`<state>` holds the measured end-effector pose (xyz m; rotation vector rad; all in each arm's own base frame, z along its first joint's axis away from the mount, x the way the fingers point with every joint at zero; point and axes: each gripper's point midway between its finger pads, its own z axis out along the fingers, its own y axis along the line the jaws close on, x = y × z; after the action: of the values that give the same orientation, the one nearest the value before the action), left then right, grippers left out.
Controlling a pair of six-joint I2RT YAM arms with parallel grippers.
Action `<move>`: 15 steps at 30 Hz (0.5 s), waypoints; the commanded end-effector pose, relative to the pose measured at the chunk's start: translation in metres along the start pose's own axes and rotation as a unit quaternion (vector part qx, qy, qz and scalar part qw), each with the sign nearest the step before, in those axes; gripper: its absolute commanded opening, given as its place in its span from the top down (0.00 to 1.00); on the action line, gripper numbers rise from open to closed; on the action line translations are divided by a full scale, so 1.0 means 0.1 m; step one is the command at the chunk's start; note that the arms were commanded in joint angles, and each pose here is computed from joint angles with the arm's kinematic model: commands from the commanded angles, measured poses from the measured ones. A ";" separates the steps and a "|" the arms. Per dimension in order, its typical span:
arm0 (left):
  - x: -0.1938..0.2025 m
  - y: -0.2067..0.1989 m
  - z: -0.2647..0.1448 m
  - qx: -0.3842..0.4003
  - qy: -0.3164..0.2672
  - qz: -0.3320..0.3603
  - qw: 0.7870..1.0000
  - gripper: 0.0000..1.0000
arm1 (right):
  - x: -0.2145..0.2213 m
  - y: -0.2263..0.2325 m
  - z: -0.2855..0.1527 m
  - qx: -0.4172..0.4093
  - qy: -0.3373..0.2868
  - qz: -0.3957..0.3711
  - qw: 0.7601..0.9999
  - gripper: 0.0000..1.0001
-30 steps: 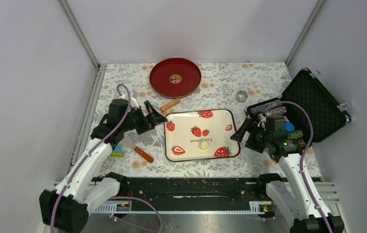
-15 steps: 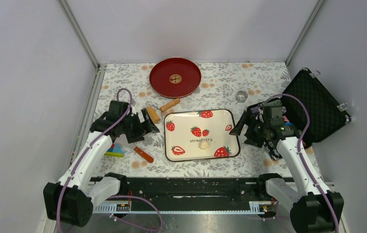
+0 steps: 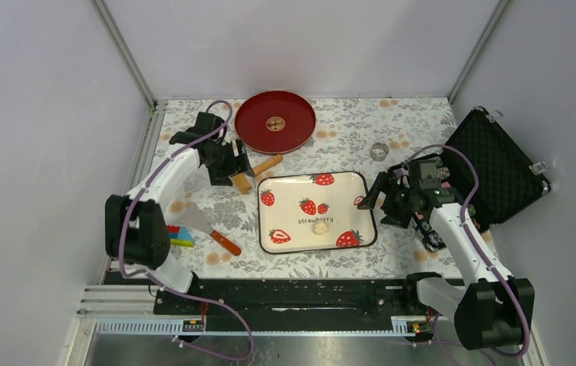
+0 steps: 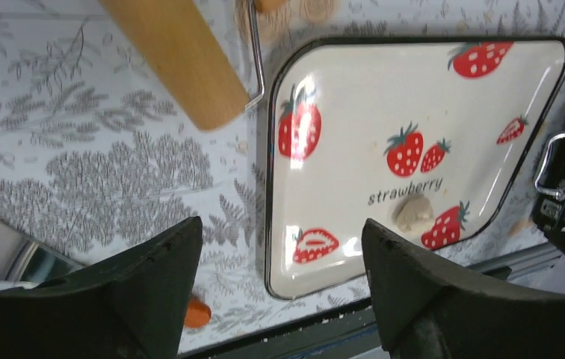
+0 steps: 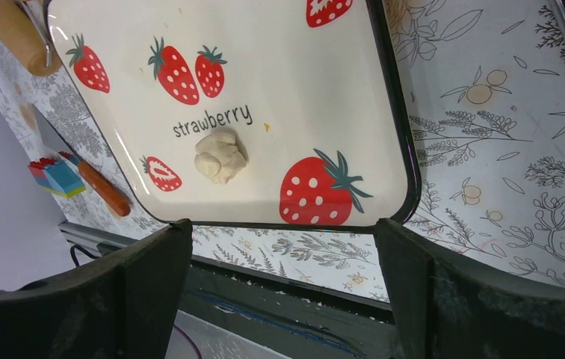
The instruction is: Roll out the dumpling wrappers from the dough
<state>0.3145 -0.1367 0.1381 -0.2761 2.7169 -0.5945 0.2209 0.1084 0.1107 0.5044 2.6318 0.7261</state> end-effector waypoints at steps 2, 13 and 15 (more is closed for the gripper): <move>-0.45 -0.16 0.29 -0.003 -0.026 -0.009 1.000 0.29 | -0.04 -0.07 0.08 0.016 -0.003 0.000 1.000 0.01; -0.81 -0.17 0.98 -0.038 -0.044 -0.021 0.998 0.55 | 0.02 -0.27 0.17 0.058 0.026 -0.023 0.998 0.01; -0.79 -0.08 1.04 -0.060 -0.040 -0.024 0.997 0.58 | 0.04 -0.30 0.18 0.064 0.032 -0.027 0.997 0.01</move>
<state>0.4010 -0.1682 0.0698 -0.3638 2.7562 -0.5022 0.2213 0.0993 0.0847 0.5067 2.7197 0.6284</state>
